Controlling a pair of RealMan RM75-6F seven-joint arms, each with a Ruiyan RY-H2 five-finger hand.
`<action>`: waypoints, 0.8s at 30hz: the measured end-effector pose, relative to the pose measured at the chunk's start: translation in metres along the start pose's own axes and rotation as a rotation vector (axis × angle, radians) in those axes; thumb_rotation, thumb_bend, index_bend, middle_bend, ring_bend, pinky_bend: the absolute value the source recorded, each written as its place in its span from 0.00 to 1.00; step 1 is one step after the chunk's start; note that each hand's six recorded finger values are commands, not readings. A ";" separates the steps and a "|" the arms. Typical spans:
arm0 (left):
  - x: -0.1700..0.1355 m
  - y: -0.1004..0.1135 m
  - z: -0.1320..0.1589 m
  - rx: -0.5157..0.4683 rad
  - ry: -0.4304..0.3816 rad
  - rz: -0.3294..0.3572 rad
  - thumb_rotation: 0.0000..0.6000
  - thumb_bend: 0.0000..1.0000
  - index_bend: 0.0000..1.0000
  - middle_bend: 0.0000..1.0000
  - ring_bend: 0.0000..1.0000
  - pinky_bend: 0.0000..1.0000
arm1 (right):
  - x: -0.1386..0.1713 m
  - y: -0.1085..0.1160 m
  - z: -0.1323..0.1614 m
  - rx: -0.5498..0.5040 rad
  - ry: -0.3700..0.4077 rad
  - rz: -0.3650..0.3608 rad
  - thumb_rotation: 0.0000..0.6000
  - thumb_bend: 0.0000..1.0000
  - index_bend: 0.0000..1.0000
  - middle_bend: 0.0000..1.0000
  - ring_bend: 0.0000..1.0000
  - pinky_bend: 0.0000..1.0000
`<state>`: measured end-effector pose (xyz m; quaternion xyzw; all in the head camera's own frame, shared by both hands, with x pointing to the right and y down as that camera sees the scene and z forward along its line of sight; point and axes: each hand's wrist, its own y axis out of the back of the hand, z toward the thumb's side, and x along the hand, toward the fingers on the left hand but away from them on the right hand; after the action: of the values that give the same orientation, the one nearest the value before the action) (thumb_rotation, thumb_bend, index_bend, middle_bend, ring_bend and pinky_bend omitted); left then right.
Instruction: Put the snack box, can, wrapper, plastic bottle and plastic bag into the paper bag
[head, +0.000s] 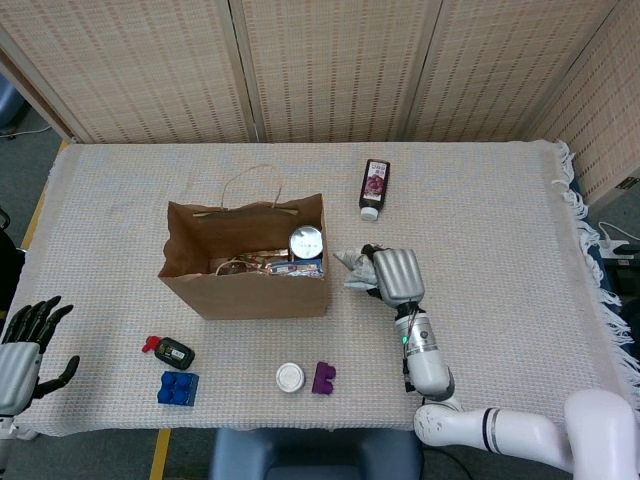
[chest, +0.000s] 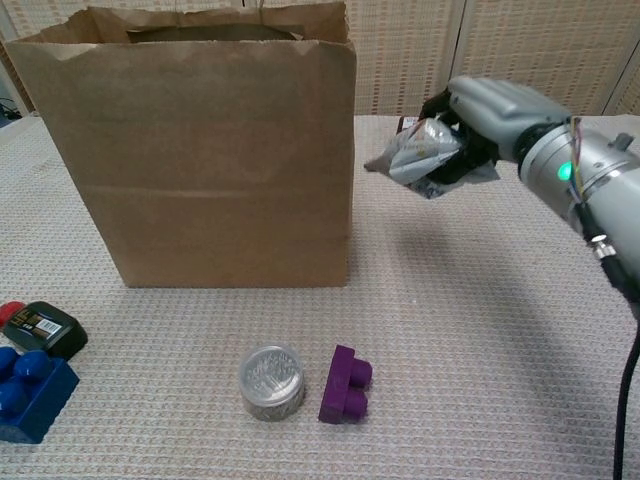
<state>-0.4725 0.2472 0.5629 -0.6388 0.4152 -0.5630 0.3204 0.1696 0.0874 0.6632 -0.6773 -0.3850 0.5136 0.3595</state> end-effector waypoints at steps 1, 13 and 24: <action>0.000 0.000 0.000 0.001 0.001 0.001 1.00 0.37 0.12 0.00 0.00 0.00 | 0.001 0.013 -0.005 -0.011 -0.013 -0.028 1.00 0.33 0.78 0.63 0.60 0.70; 0.001 0.000 0.002 0.013 0.002 0.004 1.00 0.37 0.12 0.00 0.00 0.00 | 0.007 0.143 -0.051 -0.109 -0.145 -0.351 1.00 0.33 0.78 0.63 0.60 0.70; 0.004 -0.001 0.003 0.017 0.006 0.003 1.00 0.37 0.12 0.00 0.00 0.00 | -0.011 0.197 0.043 -0.305 0.047 -0.458 1.00 0.33 0.77 0.63 0.60 0.70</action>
<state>-0.4690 0.2437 0.5652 -0.6338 0.4123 -0.5680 0.3251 0.1556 -0.0063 0.4843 -0.6304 -0.5926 0.3394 0.3691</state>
